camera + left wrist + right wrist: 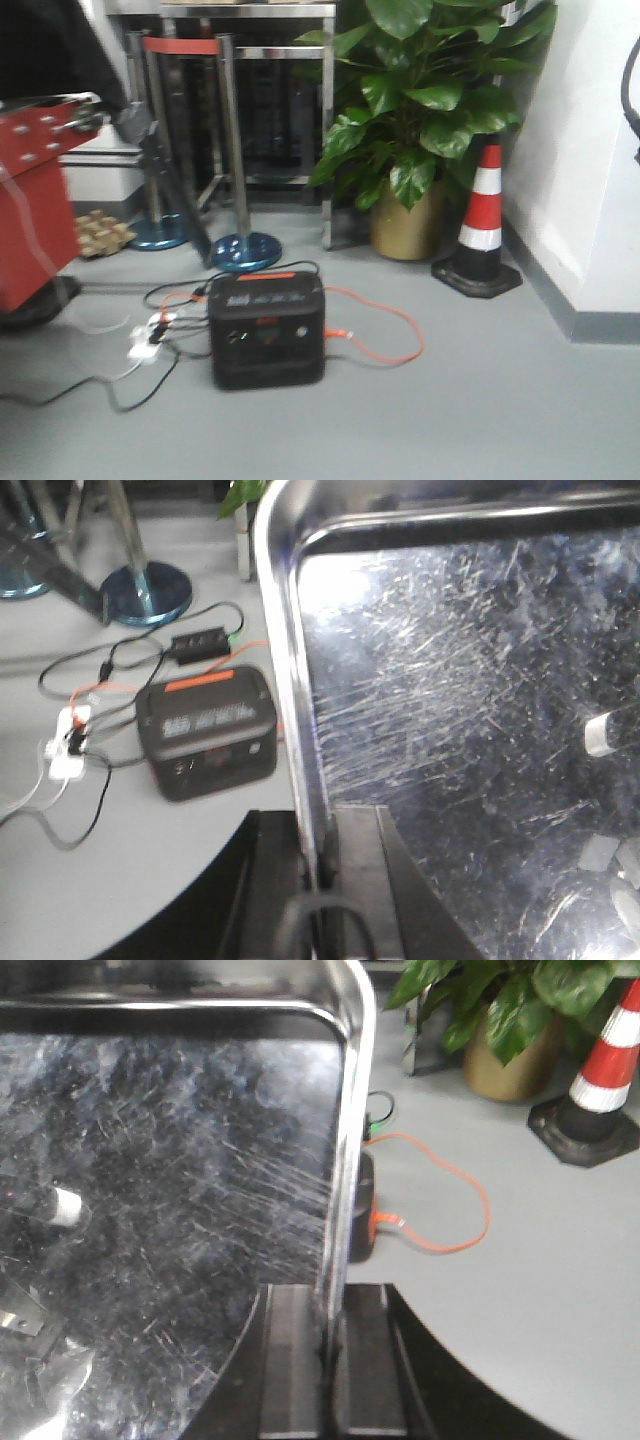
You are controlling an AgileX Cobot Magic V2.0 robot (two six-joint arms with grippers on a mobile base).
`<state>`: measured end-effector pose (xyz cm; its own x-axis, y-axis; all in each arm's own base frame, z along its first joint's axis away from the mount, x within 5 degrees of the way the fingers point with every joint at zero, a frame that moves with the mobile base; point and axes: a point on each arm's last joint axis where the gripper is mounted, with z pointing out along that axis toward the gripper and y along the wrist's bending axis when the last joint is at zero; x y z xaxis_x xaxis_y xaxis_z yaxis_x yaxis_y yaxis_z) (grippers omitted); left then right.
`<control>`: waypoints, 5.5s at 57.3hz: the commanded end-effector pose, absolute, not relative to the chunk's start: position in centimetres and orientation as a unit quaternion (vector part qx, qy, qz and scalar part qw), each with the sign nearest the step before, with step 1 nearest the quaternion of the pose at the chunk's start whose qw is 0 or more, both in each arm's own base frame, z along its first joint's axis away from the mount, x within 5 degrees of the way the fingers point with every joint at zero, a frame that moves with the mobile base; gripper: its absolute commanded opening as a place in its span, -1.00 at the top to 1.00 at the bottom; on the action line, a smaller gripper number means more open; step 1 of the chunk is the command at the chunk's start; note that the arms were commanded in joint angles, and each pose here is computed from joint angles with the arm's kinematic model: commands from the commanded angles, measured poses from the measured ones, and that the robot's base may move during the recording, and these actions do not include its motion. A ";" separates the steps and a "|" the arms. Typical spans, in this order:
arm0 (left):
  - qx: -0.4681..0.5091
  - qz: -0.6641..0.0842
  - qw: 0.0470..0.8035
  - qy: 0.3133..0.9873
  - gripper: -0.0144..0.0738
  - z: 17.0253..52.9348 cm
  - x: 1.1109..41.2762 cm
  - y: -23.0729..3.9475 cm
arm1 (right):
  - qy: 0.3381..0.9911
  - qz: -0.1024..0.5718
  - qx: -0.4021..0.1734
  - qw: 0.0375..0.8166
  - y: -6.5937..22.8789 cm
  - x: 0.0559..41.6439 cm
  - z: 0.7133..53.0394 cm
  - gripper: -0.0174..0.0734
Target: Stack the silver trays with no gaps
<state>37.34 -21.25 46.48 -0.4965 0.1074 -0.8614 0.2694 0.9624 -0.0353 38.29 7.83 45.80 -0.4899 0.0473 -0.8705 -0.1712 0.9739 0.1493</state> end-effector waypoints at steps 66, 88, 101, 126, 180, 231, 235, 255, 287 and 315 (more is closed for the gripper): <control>0.114 -0.018 0.539 0.834 0.71 48.1 37.2 -20.1 | 0.835 0.115 -0.042 0.536 8.1 38.3 46.8 0.79; 0.114 -0.018 0.540 0.834 0.71 48.1 37.2 -20.1 | 0.835 0.115 -0.042 0.536 8.1 38.3 46.8 0.79; 0.114 -0.018 0.540 0.834 0.71 48.1 37.2 -20.1 | 0.835 0.115 -0.042 0.536 8.1 38.3 46.8 0.79; 0.113 -0.017 0.540 0.834 0.71 48.1 37.3 -20.0 | 0.835 0.115 -0.042 0.536 8.1 38.3 46.8 0.79; 0.113 -0.017 0.540 0.834 0.71 48.1 37.3 -20.0 | 0.835 0.115 -0.042 0.536 8.1 38.3 46.8 0.79; 0.114 -0.009 0.523 0.844 0.71 47.3 37.5 -20.2 | 0.857 0.163 -0.036 0.487 9.0 38.3 45.6 0.79; 0.115 0.003 0.499 0.859 0.71 46.4 37.7 -20.2 | 0.872 0.164 -0.044 0.459 9.6 38.5 44.6 0.79; 0.154 0.056 0.380 0.910 0.71 39.0 40.0 -21.7 | 0.920 0.162 -0.099 0.342 14.9 40.4 38.2 0.79; 0.175 0.055 0.350 0.919 0.71 35.0 41.0 -22.7 | 0.950 0.144 -0.102 0.258 16.2 42.3 32.7 0.34; 0.180 0.084 0.361 0.911 -0.09 34.3 41.9 -22.5 | 0.949 0.142 -0.102 0.263 16.1 42.3 32.8 0.10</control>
